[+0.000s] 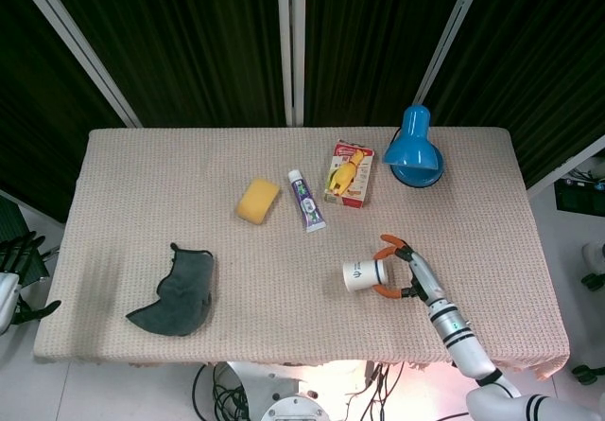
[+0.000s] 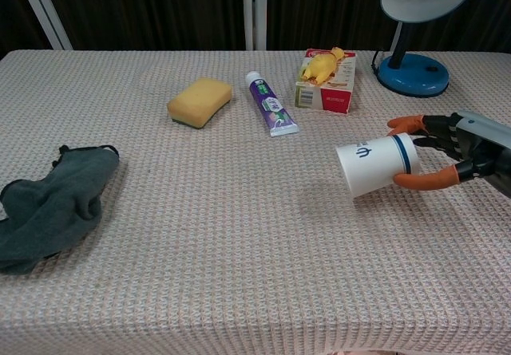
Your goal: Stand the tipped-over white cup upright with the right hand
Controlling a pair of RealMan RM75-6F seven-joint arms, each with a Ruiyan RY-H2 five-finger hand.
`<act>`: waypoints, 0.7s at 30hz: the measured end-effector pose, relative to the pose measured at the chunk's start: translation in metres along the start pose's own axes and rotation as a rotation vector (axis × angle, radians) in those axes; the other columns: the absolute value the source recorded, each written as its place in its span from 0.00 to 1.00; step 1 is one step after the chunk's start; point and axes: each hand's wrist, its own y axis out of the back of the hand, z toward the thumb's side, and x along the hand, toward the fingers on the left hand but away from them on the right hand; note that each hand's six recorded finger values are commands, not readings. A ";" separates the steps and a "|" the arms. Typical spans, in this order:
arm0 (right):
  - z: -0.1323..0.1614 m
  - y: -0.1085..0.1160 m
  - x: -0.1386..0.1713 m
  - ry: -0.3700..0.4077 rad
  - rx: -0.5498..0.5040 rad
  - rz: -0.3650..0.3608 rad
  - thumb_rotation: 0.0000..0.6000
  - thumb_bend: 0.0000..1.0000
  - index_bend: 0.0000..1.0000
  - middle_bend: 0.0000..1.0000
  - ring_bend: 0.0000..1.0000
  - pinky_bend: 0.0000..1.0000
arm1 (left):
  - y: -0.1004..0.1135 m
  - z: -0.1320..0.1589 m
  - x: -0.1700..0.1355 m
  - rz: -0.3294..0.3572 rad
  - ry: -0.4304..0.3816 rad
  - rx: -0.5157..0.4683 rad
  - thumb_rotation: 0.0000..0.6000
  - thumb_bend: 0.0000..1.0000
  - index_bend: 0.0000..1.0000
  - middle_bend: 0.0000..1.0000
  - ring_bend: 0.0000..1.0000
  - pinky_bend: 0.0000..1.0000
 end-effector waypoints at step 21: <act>0.022 0.042 0.022 0.044 0.398 -0.001 1.00 0.06 0.00 0.00 0.00 0.00 | 0.003 0.003 0.000 0.007 -0.015 -0.002 1.00 0.12 0.02 0.00 0.00 0.00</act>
